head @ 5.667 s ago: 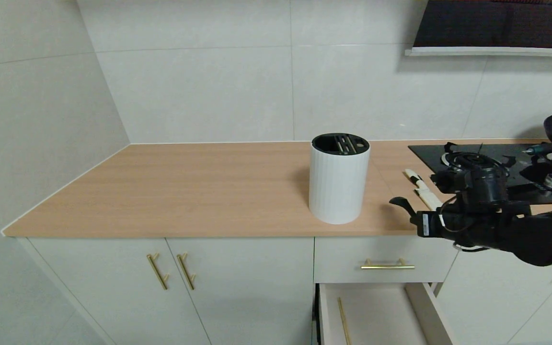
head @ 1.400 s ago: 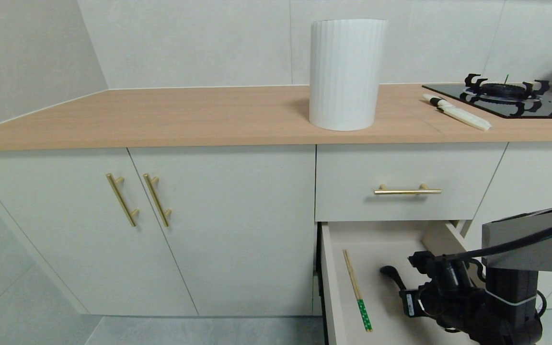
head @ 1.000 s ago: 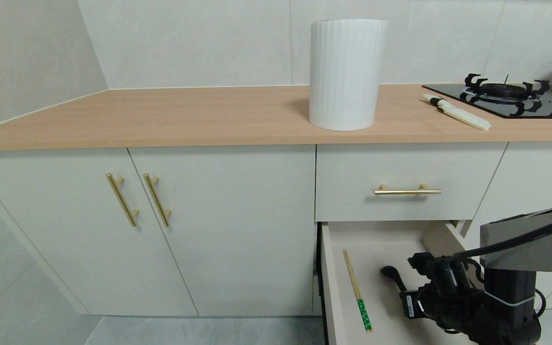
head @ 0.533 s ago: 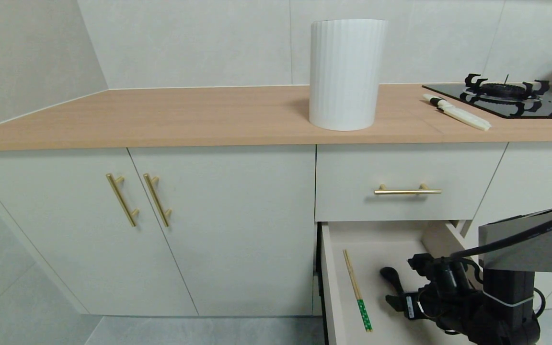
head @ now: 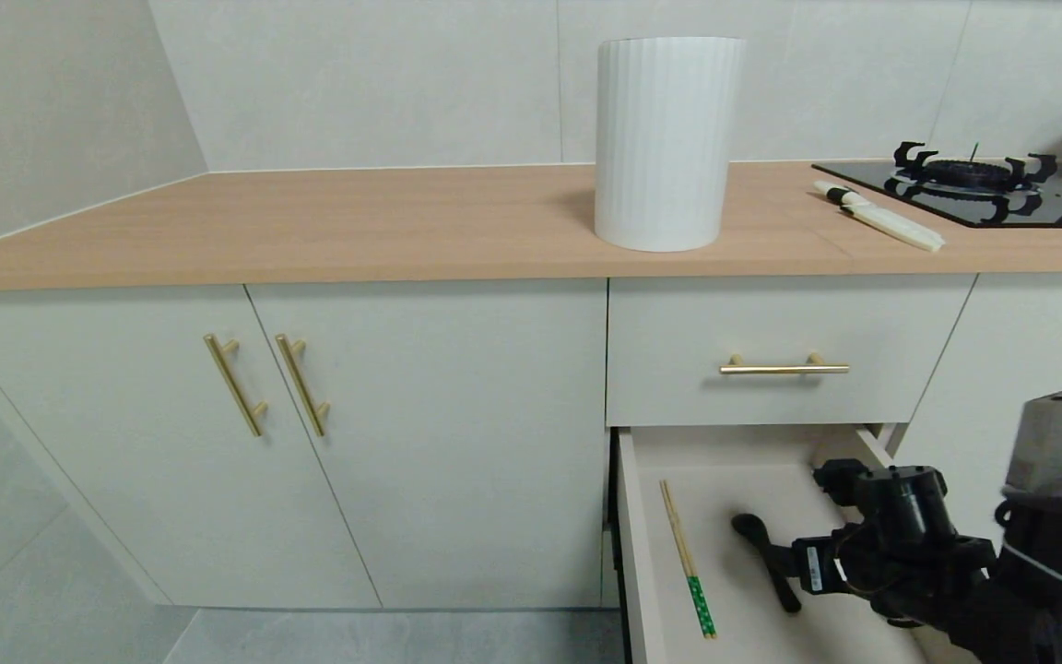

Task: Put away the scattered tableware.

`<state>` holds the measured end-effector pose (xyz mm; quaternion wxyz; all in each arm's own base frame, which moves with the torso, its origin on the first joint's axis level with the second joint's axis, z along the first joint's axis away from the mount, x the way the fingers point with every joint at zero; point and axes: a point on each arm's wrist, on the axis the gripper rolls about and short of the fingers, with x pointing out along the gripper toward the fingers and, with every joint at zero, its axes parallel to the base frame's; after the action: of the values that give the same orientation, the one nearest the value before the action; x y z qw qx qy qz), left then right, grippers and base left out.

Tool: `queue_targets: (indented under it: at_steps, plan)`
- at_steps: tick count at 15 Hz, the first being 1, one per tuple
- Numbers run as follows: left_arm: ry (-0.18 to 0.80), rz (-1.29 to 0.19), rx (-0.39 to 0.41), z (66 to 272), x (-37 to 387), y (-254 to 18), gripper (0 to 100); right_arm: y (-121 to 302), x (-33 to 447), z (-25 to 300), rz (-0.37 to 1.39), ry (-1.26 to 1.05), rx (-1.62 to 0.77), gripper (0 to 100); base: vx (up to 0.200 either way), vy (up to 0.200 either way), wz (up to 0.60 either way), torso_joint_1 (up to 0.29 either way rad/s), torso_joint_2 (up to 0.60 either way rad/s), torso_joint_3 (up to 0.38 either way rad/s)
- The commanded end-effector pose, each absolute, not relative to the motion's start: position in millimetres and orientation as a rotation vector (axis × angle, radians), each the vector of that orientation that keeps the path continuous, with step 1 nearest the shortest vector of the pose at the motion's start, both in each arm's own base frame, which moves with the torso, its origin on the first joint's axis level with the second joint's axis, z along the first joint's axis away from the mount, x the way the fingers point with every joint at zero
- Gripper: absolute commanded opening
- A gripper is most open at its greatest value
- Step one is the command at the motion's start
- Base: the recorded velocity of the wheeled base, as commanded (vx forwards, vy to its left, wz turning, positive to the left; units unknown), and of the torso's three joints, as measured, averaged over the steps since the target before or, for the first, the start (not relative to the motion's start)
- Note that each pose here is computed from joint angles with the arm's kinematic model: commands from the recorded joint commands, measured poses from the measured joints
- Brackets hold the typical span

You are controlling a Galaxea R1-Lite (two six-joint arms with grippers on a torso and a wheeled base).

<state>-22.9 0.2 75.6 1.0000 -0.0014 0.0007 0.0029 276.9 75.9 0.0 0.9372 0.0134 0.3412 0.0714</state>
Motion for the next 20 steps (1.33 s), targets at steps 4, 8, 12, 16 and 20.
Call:
queue_targets:
  at_steps: [4, 8, 12, 16, 20]
  plan:
    - [0.002, 0.006, -0.003, 76, -23, 0, 100, 70, 230, 104, 0.281, 0.580, 0.079, 100, 0.000, 0.000, 0.00, 0.000, 0.00, 0.000]
    - [0.002, 0.006, -0.003, 76, -23, 0, 100, 72, 208, 132, 0.317, 0.630, 0.063, 100, -0.200, 0.000, 0.00, 0.004, 0.00, 0.000]
    - [0.002, 0.006, -0.003, 76, -23, 0, 100, 81, 188, 139, 0.413, 0.658, 0.044, 100, -0.200, 0.000, 0.00, -0.004, 0.00, 0.006]
    - [0.002, 0.006, -0.003, 76, -23, 0, 100, 84, 164, 135, 0.534, 0.786, -0.053, 100, 0.000, 0.000, 0.00, 0.000, 0.00, 0.000]
    - [0.002, 0.006, -0.003, 76, -23, 0, 100, 83, 141, 122, 0.702, 0.965, -0.218, 100, 0.000, 0.000, 0.00, 0.000, 0.00, 0.000]
